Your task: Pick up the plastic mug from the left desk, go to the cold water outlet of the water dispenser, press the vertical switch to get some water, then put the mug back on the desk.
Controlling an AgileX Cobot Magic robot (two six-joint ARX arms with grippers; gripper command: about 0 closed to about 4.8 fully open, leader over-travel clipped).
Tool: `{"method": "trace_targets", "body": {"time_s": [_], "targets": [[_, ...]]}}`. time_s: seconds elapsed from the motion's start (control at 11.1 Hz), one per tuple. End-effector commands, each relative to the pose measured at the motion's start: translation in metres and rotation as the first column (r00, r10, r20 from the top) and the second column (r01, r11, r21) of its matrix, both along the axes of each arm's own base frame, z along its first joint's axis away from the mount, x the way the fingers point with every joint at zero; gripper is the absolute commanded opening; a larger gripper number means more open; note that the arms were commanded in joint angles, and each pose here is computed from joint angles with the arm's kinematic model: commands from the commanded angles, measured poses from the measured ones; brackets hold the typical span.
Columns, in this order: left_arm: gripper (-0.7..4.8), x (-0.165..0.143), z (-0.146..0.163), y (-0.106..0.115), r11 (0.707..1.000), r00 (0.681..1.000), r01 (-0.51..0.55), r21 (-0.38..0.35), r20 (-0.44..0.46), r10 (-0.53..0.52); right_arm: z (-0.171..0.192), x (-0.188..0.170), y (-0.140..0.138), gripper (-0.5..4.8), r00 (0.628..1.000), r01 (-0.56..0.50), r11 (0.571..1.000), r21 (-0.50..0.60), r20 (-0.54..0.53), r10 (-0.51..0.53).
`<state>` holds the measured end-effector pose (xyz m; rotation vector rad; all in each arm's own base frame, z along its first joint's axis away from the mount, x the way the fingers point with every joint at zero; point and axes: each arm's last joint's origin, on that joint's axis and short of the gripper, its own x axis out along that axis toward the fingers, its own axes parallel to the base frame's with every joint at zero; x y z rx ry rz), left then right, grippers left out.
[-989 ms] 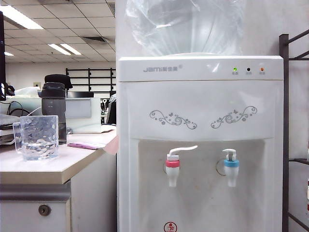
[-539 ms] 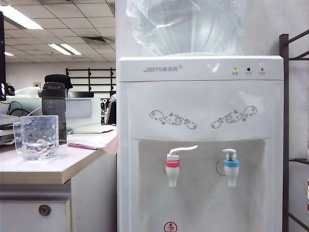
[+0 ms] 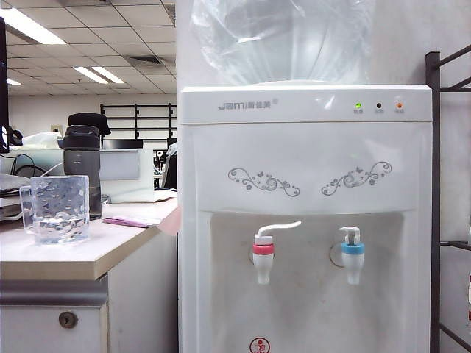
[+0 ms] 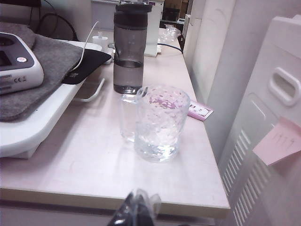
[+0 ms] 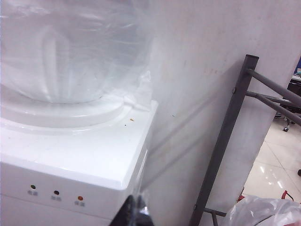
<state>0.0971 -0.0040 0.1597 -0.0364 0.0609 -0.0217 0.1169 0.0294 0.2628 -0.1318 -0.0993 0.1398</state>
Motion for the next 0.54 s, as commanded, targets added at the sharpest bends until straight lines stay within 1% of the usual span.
{"method": "trace_targets", "body": {"time_s": [0.09, 0.18, 0.45, 0.54], "targets": [[-0.05, 0.000, 0.001, 0.000, 1.000, 1.000, 0.005, -0.003, 0.006, -0.005, -0.014, 0.001, -0.006, -0.05, 0.992, 0.126, 0.992, -0.008, -0.019, -0.126], [-0.05, 0.000, 0.001, 0.000, 1.000, 1.000, 0.005, -0.003, 0.006, -0.005, -0.019, 0.001, -0.008, -0.05, 0.990, 0.136, 0.991, -0.010, -0.027, -0.137], [-0.05, 0.000, 0.001, 0.000, 1.000, 1.000, 0.005, -0.003, 0.006, -0.005, -0.050, -0.007, -0.012, -0.05, 0.990, 0.135, 0.991, 0.006, -0.042, -0.134], [-0.05, 0.000, 0.001, 0.000, 1.000, 1.000, 0.005, -0.003, 0.006, -0.005, -0.070, -0.015, -0.021, -0.05, 0.986, 0.165, 0.978, 0.128, -0.041, -0.161]]}}
